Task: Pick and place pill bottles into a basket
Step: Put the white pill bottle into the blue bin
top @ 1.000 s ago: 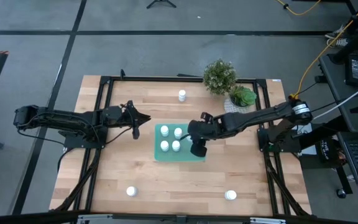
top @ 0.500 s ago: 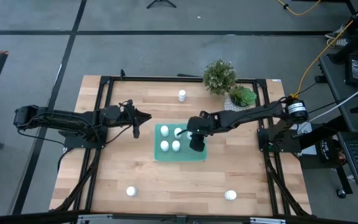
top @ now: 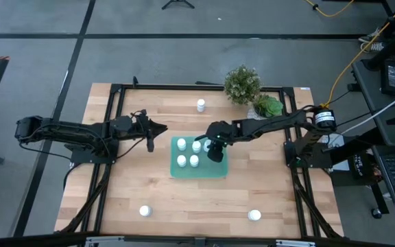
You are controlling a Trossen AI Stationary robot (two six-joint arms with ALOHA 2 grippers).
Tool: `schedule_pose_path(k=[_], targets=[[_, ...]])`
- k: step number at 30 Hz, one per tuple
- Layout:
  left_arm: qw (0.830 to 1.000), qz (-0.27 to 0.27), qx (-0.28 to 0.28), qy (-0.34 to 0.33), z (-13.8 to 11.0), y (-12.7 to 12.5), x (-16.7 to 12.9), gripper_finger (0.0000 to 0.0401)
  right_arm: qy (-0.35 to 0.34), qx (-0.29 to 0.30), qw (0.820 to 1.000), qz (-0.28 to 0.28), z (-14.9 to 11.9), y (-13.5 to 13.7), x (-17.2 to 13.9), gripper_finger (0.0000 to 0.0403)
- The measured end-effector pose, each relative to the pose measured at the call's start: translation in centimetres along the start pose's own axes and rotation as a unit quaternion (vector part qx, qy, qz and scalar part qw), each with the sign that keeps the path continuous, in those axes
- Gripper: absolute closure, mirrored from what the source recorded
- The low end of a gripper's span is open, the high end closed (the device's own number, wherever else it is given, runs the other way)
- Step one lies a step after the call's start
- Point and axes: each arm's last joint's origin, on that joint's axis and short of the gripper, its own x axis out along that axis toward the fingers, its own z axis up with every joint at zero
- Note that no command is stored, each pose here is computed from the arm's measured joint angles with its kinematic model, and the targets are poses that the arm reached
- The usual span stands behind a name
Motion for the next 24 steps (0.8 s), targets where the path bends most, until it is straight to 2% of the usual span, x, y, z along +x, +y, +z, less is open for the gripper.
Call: schedule_pose_path(k=[9,24], targets=[[1.0,0.0,-0.001,-0.004,0.1,0.0,0.0,0.0356,-0.003,-0.006,1.0,0.011,0.0,0.2,1.2,0.025],[1.0,-0.001,0.007,-0.01,0.2,0.0,0.0,0.0356,0.006,-0.019,1.0,0.006,0.4,0.0,1.0,0.0241]])
